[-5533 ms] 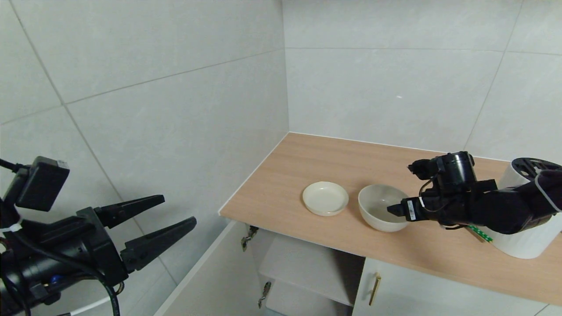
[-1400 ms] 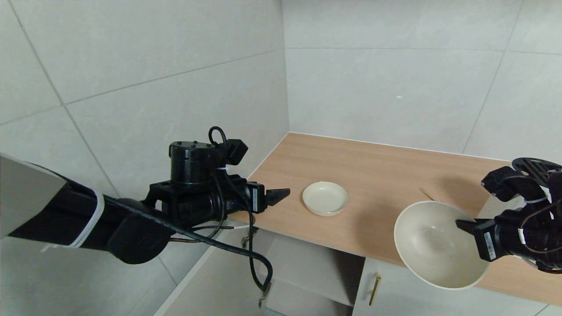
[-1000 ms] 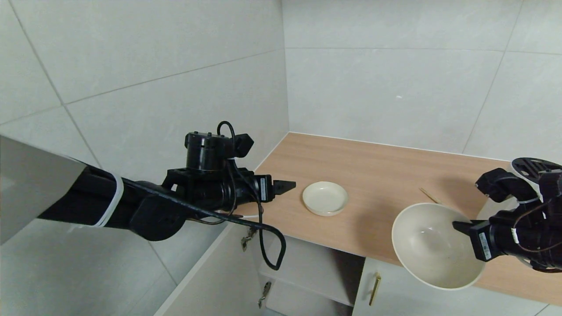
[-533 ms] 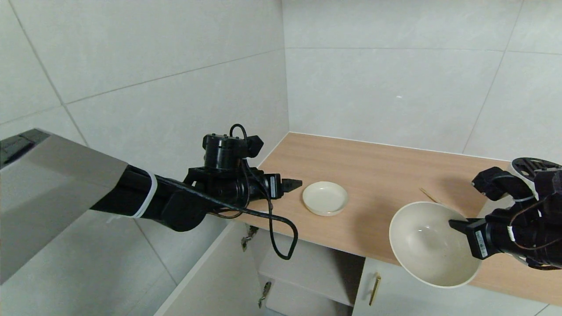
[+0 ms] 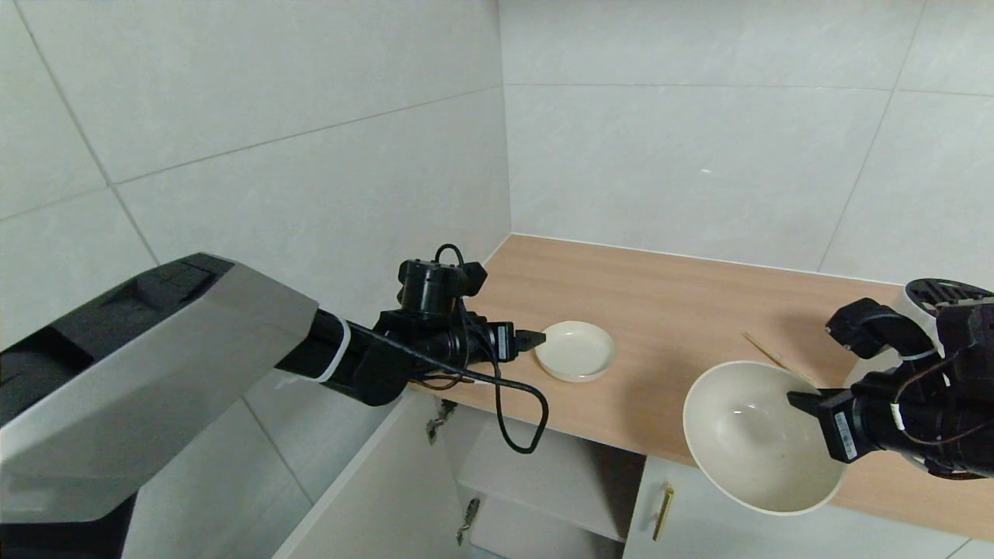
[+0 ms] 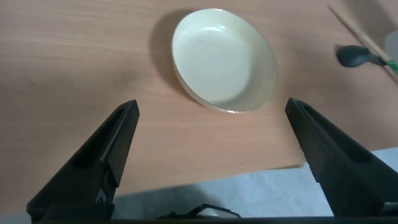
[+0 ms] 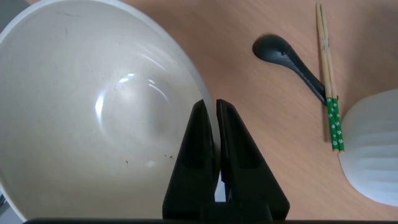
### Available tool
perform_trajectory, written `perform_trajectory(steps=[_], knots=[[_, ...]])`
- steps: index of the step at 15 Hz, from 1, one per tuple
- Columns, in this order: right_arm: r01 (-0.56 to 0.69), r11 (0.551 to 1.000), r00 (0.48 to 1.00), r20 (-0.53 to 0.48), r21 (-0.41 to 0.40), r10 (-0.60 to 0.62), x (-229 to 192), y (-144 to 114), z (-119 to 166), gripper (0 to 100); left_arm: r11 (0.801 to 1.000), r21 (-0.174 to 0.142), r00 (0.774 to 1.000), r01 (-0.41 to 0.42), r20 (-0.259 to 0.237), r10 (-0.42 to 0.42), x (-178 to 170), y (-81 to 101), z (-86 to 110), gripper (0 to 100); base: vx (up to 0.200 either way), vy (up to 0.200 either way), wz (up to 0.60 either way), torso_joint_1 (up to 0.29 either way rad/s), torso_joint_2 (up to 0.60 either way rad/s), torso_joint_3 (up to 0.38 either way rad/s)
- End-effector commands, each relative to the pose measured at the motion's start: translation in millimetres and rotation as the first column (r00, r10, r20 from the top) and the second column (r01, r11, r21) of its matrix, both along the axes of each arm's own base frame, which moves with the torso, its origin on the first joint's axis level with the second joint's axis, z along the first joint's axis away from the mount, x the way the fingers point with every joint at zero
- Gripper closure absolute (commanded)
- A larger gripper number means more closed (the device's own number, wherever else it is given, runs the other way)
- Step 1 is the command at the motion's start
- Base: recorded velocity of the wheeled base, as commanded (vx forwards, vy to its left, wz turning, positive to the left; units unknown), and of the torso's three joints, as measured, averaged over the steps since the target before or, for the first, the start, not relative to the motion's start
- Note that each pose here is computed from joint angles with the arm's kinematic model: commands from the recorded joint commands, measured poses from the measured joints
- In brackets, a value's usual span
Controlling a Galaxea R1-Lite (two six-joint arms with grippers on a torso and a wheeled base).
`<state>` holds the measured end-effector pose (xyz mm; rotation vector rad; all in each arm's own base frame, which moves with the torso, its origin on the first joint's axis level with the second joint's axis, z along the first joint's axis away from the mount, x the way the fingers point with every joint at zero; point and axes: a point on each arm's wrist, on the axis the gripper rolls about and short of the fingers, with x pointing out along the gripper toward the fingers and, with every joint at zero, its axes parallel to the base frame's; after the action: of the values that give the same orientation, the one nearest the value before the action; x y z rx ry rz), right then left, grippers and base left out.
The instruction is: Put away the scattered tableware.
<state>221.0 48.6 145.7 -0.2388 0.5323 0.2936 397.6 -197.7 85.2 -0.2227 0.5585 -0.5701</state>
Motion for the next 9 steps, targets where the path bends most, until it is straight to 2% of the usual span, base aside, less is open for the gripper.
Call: perform_trajectory(steps=[1, 7, 9], knots=[[-0.010, 1.000, 1.000, -0.005, -0.001, 0.010, -0.6, 2.1, -1.1, 100, 1.000, 0.008, 1.000, 0.000, -0.016, 0.000, 8.8, -4.2, -15.2, 0, 0.000, 0.000, 0.00, 0.000, 0.00, 0.000], [-0.010, 1.000, 1.000, -0.003, -0.001, 0.010, -0.8, 2.0, -0.8, 100, 1.000, 0.001, 1.000, -0.003, 0.001, 0.003, 13.6, -6.5, -11.7, 0, 0.000, 0.000, 0.00, 0.000, 0.00, 0.000], [-0.010, 1.000, 1.000, 0.000, 0.000, 0.010, -0.9, 2.0, -0.3, 100, 1.000, -0.002, 1.000, 0.002, 0.012, -0.002, 19.5, -13.2, -14.3, 0, 0.000, 0.000, 0.00, 0.000, 0.00, 0.000]])
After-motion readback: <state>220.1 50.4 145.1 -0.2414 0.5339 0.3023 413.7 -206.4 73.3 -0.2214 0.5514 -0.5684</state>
